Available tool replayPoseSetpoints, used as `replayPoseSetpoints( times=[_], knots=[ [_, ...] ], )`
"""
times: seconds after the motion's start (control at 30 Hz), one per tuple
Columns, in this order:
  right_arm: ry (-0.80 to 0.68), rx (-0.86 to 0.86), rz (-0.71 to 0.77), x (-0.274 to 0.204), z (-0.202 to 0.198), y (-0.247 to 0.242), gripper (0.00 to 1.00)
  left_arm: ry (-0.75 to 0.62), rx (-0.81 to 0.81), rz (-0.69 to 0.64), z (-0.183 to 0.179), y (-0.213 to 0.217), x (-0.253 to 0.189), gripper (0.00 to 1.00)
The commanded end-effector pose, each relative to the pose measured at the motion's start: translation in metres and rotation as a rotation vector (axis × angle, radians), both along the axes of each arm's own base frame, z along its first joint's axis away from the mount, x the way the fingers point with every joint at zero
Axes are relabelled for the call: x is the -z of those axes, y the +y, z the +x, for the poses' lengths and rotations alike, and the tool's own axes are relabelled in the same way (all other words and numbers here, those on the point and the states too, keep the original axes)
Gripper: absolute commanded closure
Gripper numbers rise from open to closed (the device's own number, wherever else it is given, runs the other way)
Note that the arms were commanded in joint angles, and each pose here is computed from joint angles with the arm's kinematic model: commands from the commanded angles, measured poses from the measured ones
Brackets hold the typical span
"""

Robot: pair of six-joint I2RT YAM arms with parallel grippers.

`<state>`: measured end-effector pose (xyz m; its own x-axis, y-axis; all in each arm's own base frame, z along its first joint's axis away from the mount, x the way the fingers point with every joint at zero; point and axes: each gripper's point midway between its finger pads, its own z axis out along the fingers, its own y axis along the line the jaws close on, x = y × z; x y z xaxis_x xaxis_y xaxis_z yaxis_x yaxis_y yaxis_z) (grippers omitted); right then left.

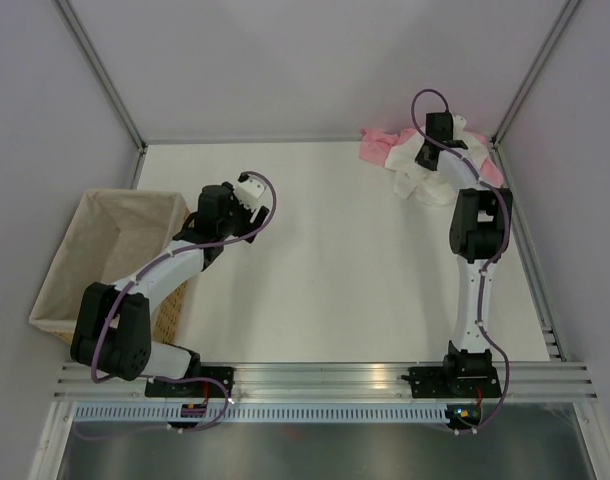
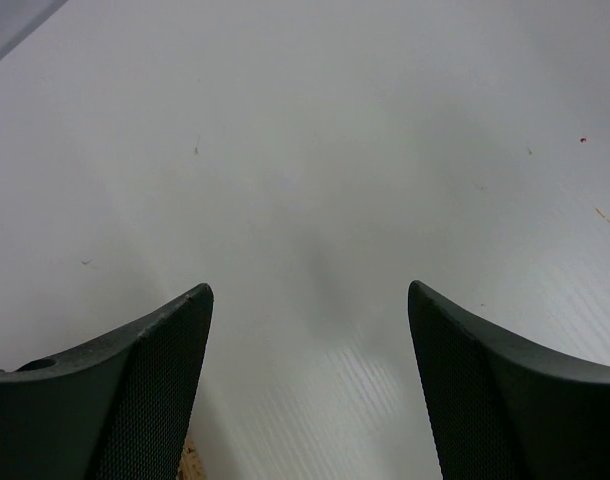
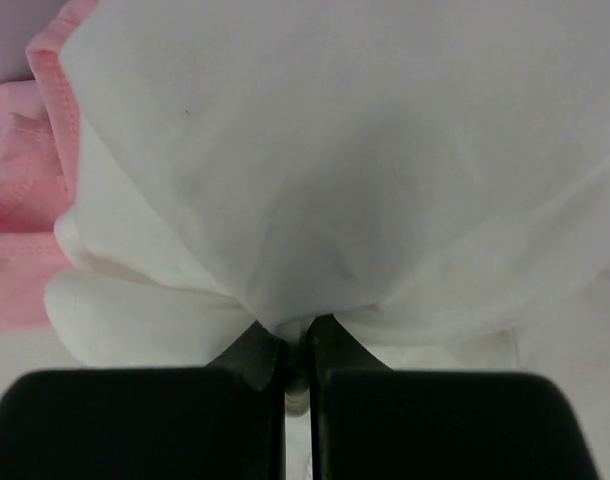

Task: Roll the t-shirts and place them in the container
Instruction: Grab a tshirt with the right arm, then move the tshirt to the center of the board

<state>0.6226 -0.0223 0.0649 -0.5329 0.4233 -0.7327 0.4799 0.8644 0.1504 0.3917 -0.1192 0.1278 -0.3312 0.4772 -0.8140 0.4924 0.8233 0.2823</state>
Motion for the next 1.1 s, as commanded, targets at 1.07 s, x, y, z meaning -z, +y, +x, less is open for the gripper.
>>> replayPoseSetpoints(
  times=[1.07],
  knots=[
    [-0.33,-1.055,0.435,-0.272,-0.256,0.268,0.62,-0.094,-0.017,-0.107,-0.031,0.003,-0.105,0.15]
  ],
)
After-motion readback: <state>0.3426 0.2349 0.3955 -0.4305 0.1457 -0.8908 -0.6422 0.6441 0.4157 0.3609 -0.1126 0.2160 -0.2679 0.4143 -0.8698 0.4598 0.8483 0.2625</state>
